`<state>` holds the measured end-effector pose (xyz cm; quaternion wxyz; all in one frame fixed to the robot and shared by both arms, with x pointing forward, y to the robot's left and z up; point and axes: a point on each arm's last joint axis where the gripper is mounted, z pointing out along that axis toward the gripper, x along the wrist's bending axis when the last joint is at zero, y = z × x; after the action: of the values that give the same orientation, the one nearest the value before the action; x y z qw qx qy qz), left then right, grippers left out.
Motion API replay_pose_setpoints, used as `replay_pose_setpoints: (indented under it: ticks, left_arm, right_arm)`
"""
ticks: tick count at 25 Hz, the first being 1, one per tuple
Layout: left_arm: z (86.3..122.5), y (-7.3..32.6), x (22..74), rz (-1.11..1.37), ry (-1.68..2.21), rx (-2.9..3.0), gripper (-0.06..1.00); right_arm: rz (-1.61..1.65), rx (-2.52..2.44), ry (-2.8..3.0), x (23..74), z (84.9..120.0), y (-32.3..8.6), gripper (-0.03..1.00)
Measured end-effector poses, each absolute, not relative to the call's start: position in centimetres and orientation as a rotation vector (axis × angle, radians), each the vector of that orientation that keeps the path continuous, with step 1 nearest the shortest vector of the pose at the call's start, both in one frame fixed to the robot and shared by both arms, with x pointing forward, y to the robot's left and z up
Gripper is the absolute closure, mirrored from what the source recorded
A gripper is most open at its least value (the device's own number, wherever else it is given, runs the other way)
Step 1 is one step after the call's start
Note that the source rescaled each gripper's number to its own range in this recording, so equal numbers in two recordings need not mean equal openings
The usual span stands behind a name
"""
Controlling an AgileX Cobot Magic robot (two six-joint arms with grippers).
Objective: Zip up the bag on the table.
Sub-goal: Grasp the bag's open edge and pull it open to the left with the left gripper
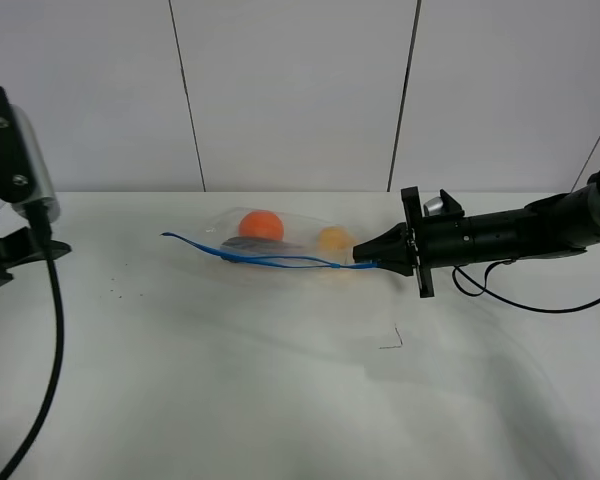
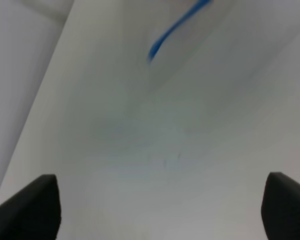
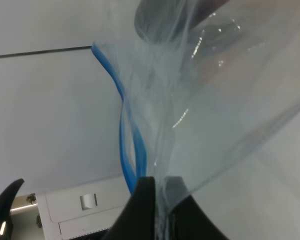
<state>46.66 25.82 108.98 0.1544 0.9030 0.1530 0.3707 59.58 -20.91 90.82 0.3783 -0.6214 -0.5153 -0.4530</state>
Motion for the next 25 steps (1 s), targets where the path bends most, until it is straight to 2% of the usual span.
replay_pose_setpoints:
  ticks: [8,16,25]
  left_arm:
    - [106.5,16.8,48.0,0.99,0.138,2.452,-0.02]
    - [102.4,8.6,48.1,0.983,-0.094,2.317,-0.01]
    - [98.3,4.1,49.1,1.087,-0.139,2.141,-0.01]
  right_arm:
    - [-1.16,-1.589,-1.314,59.6,90.8,-20.9,0.97]
    - [-1.181,-1.595,-1.287,59.8,91.0,-20.9,0.97]
    - [-1.184,-1.596,-1.283,59.8,91.0,-20.9,0.97]
